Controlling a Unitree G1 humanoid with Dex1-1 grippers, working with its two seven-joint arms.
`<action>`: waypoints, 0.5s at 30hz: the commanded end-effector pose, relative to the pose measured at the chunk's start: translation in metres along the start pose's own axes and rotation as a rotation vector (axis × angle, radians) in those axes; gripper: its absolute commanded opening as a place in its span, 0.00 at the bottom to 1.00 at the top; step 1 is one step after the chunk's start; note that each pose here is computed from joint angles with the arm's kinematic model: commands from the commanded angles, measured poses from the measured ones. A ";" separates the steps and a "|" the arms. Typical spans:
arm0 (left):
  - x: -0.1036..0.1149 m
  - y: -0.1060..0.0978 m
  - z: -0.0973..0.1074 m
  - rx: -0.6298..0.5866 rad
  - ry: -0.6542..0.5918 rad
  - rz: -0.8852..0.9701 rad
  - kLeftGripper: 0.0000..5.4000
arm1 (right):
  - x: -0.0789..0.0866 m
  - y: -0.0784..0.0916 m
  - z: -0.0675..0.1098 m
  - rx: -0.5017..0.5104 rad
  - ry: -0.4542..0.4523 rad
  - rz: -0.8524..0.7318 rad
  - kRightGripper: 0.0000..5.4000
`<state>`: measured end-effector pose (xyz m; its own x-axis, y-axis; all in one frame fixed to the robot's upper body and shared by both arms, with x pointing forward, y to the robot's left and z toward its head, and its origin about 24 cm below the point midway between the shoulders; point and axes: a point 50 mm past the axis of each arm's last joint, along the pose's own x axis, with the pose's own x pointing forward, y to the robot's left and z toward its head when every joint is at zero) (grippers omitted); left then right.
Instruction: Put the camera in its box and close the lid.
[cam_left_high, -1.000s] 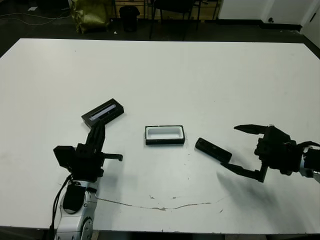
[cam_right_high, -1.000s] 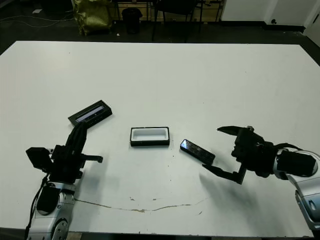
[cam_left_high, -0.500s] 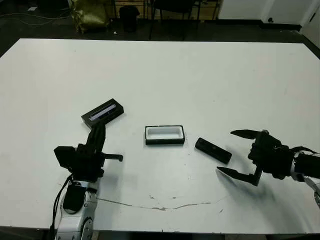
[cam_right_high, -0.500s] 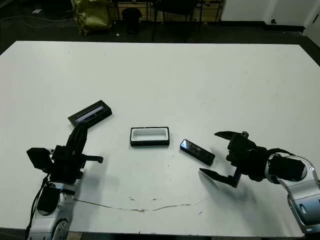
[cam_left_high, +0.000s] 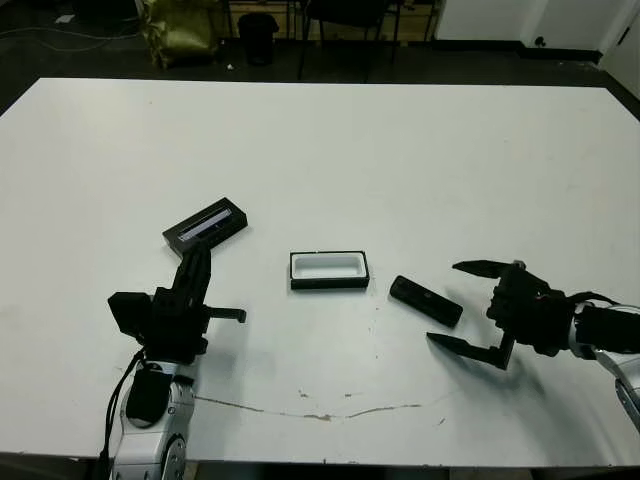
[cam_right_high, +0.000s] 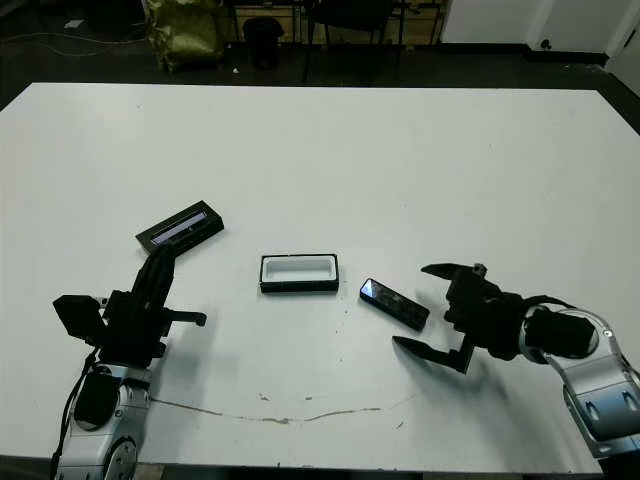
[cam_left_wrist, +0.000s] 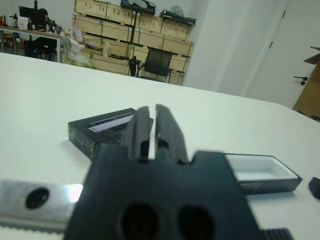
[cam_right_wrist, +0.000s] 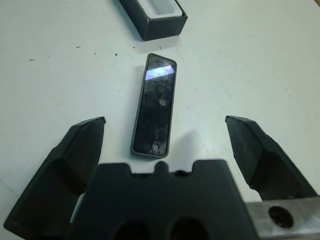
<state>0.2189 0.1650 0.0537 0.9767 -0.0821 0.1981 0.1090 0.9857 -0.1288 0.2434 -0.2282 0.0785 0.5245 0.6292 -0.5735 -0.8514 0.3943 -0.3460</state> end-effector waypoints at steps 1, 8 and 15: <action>-0.003 0.003 -0.005 0.008 0.031 0.013 0.00 | 0.007 0.012 -0.022 0.037 0.052 0.041 0.93; -0.004 0.003 -0.006 -0.006 0.033 0.011 0.00 | 0.015 0.018 -0.039 0.097 0.031 0.050 0.64; -0.004 0.002 -0.005 -0.016 0.032 0.016 0.00 | 0.016 0.022 -0.039 0.098 0.053 0.070 0.62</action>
<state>0.2187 0.1650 0.0534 0.9770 -0.0803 0.1973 0.1081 0.9850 -0.1345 0.2487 -0.2302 0.0584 0.5312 0.6712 -0.5171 -0.8473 0.4220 -0.3226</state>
